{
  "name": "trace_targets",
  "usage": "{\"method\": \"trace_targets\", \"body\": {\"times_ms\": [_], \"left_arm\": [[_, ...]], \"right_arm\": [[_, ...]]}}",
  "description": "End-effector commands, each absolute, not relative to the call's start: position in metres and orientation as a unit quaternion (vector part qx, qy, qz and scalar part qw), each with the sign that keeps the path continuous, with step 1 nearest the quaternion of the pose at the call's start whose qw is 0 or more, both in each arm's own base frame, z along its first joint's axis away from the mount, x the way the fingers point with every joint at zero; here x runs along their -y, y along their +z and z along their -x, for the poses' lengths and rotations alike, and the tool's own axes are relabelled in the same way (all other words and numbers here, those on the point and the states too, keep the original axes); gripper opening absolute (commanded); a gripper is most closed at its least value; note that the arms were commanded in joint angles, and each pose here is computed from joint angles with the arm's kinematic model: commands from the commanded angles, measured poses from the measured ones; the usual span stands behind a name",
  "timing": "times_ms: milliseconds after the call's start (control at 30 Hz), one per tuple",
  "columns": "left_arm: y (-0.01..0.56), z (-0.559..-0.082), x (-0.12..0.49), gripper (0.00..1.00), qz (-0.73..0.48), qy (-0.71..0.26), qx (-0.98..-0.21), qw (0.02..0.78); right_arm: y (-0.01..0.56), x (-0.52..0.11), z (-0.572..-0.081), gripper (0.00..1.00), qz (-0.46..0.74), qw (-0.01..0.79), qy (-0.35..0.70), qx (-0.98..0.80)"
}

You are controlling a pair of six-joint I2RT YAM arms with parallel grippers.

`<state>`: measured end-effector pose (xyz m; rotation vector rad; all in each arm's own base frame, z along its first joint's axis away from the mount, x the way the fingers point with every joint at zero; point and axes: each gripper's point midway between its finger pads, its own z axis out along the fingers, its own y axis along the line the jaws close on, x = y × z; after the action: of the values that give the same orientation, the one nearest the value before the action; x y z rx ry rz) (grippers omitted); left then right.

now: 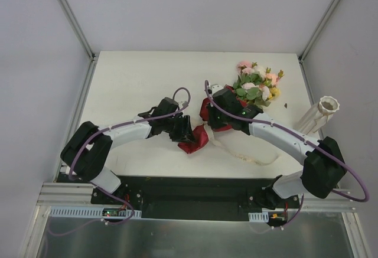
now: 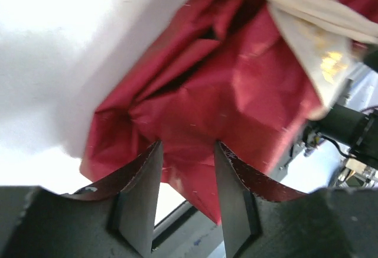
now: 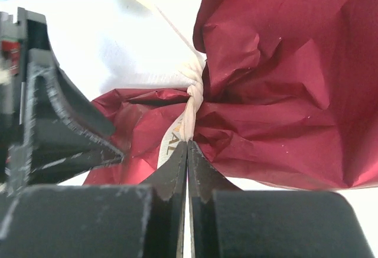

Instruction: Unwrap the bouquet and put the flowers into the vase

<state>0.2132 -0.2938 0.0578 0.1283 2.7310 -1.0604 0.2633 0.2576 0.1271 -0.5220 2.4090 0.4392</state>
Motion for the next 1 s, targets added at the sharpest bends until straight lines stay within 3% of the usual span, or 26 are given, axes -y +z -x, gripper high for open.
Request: {"method": "trace_targets", "body": {"times_ms": [0,167,300,667,967], "left_arm": [[0.117,-0.208,0.311,0.4,-0.097,-0.421,-0.89,0.145],[0.127,-0.203,0.332,0.27,-0.117,-0.438,-0.882,0.131],[0.097,-0.212,0.34,0.2,-0.108,-0.411,-0.898,0.114],[0.024,-0.223,0.325,0.14,-0.08,-0.331,-0.936,0.09],[0.015,-0.218,0.323,0.14,-0.081,-0.334,-0.935,0.088]], "right_arm": [[0.157,-0.262,-0.272,0.01,0.194,0.357,0.186,-0.895],[0.151,-0.261,-0.271,0.01,0.183,0.352,0.185,-0.899],[0.152,-0.261,-0.27,0.01,0.177,0.353,0.188,-0.899],[0.179,-0.253,-0.266,0.01,0.158,0.375,0.198,-0.892],[0.244,-0.232,-0.257,0.01,0.141,0.432,0.207,-0.866]]}}
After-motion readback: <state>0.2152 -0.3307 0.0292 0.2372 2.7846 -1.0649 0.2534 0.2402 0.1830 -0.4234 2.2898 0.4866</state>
